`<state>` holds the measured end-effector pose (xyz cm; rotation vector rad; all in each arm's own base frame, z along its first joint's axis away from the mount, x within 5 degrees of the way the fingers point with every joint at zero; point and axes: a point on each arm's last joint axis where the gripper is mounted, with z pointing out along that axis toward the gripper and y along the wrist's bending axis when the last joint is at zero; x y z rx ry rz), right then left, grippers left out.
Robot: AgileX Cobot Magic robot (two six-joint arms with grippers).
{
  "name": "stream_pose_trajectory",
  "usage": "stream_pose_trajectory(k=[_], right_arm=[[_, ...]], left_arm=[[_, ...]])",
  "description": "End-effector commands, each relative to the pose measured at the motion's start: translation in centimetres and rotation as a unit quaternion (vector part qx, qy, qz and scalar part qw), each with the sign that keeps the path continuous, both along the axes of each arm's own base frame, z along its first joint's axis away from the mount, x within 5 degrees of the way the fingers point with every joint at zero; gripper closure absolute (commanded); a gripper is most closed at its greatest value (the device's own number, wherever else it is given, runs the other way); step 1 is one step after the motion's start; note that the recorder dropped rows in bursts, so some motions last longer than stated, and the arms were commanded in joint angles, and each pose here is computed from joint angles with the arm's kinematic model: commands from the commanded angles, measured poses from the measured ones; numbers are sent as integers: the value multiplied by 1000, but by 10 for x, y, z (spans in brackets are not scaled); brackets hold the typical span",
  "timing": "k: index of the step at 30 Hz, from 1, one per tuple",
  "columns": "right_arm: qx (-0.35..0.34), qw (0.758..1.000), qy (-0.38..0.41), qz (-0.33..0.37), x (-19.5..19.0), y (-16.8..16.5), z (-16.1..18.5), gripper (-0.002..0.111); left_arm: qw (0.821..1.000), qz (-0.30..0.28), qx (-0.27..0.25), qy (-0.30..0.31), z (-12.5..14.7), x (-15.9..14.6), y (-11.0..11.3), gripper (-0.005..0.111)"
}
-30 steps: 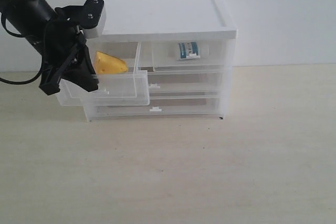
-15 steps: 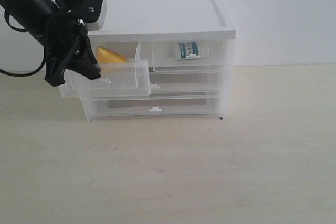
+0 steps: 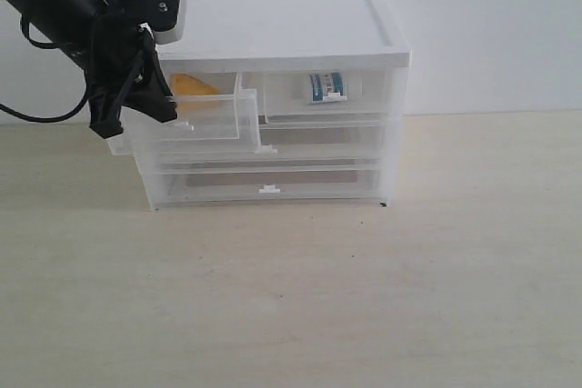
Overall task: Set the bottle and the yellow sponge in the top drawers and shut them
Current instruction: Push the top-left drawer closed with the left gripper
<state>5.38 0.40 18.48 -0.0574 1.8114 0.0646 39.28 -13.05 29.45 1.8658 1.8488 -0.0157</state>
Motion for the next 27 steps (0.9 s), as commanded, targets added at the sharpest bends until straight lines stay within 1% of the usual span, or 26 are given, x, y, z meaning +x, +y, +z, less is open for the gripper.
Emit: stream_pose_trajectory(k=[1, 4, 7, 9, 11, 13, 16, 17, 19, 24, 27], right_arm=[[-1, 1000, -4, -2, 0, 0, -1, 107], [-1, 1000, -4, -2, 0, 0, -1, 107], [1, 1000, -4, -1, 0, 0, -1, 107], [1, 1000, -4, -1, 0, 0, -1, 107], [1, 1000, -4, -1, 0, 0, -1, 107], [1, 1000, -4, -1, 0, 0, -1, 107], [1, 1000, -4, -1, 0, 0, -1, 107], [1, 1000, -4, -1, 0, 0, -1, 107], [1, 1000, -4, -1, 0, 0, -1, 107], [1, 1000, -4, -1, 0, 0, -1, 107], [1, 1000, -4, -1, 0, 0, -1, 107]], left_arm=[[998, 23, -14, -57, 6, 12, -1, 102], [997, 27, -18, -71, 6, 15, -2, 102], [997, 27, -18, -70, 6, 15, -2, 102], [997, 30, -18, -63, 6, 14, -1, 98], [998, 30, -17, -54, 5, 13, -1, 86], [998, 28, -13, -50, 5, 11, -1, 70], [998, 38, -17, -52, 11, 9, 0, 50], [997, 41, -20, -54, 15, 7, 1, 46], [997, 46, -24, -55, 20, 4, 1, 44], [998, 36, -17, -53, 38, -10, 5, 44], [998, 34, -18, -46, 50, -22, 8, 47]])
